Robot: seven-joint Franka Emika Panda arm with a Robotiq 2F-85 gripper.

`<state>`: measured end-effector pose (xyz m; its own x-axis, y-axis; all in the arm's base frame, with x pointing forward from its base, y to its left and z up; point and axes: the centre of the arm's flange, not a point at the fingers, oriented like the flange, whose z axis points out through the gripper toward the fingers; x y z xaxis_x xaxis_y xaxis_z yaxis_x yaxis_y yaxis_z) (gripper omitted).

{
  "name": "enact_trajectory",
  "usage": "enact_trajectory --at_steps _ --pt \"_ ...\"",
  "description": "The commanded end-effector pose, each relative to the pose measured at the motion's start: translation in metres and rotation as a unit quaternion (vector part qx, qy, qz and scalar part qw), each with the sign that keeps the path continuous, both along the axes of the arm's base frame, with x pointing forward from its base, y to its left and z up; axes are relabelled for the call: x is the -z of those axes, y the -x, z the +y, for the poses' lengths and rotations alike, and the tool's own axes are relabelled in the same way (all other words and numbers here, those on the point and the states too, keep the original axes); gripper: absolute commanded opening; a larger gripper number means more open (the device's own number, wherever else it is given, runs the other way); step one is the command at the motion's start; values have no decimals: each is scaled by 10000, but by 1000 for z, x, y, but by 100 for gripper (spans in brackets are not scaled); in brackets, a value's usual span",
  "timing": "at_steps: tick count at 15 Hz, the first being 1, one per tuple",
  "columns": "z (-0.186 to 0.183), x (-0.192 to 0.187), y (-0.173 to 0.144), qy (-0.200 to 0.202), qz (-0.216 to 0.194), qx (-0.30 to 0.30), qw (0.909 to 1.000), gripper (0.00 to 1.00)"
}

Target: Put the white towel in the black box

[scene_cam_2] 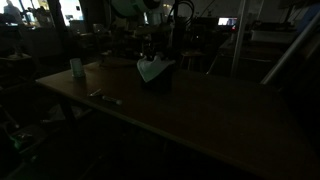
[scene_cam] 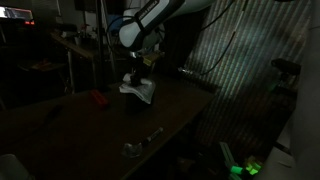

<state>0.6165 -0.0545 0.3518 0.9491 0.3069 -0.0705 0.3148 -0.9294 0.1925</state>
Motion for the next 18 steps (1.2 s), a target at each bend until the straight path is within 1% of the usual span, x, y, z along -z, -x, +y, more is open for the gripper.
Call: enact_trajectory --at_steps 1,4,6,10,14,15,16,18 --pt "-2 -1 0 89 382 164 9991 0" --pt "5 8 4 -156 735 166 9970 0" --pt "14 19 5 -445 856 85 9953 0" --pt "21 33 3 -928 823 102 9922 0" --pt "29 45 3 -1438 806 66 9863 0" --pt "29 44 5 -1504 806 83 9853 3" --pt "28 40 7 -1538 775 106 9850 25" --pt "23 27 11 -1488 682 174 9864 29"
